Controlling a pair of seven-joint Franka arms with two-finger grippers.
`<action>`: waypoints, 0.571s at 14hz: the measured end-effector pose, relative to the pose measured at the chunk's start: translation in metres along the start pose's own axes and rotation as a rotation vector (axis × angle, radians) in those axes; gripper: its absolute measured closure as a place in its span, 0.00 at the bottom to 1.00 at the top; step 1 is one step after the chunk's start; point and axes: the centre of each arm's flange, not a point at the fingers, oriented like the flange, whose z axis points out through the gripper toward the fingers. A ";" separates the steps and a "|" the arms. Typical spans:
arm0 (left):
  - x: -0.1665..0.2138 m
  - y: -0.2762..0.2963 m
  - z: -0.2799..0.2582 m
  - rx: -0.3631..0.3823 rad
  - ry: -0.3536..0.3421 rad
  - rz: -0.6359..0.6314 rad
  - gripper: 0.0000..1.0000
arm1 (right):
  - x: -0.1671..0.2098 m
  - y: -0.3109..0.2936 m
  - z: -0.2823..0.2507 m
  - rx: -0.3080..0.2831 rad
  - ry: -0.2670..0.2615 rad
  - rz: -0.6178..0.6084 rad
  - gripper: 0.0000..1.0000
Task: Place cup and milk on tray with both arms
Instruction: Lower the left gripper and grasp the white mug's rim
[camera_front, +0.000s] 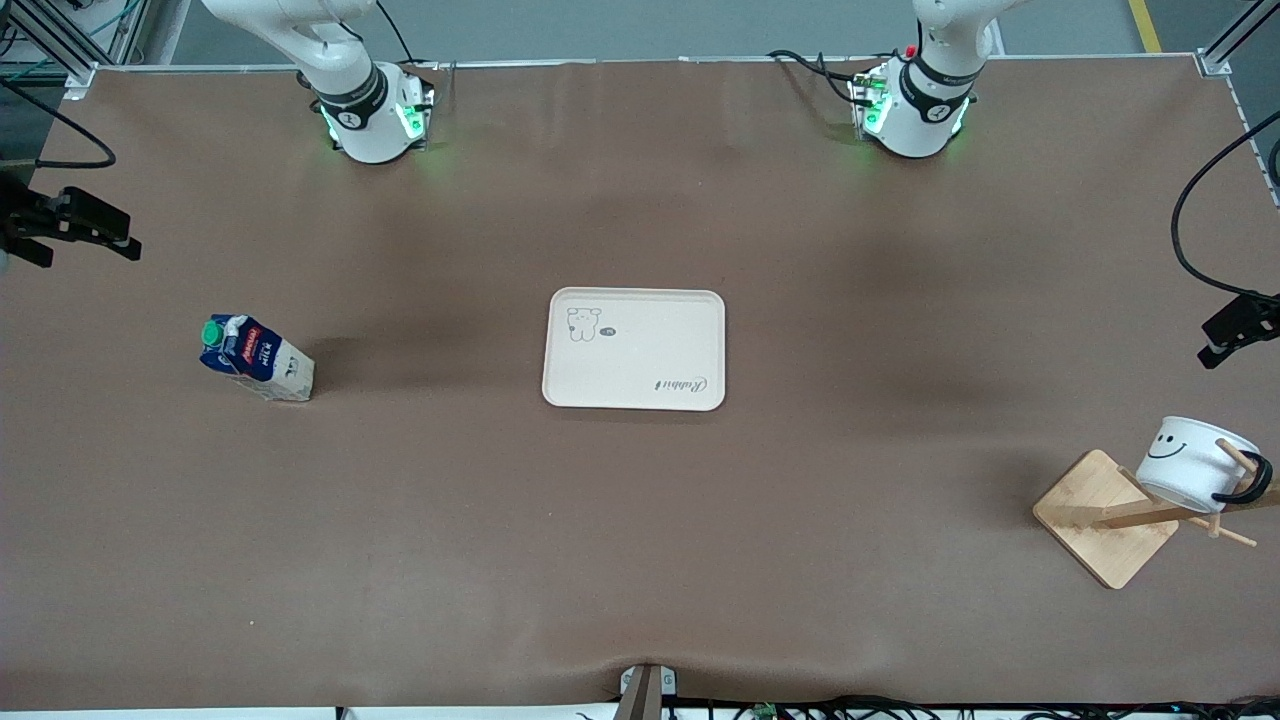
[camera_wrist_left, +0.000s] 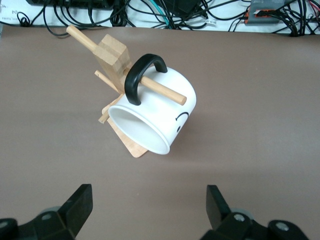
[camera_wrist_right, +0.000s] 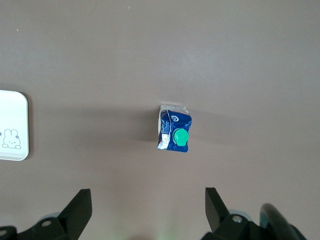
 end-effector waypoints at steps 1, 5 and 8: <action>-0.002 0.001 0.005 0.005 0.014 0.010 0.00 | 0.000 0.000 0.000 0.000 0.000 0.000 0.00; -0.009 -0.001 0.018 0.014 0.050 0.029 0.00 | 0.000 0.000 0.000 0.000 0.000 0.000 0.00; -0.012 -0.001 0.027 -0.038 0.064 0.027 0.00 | 0.000 0.000 0.000 0.000 0.000 0.000 0.00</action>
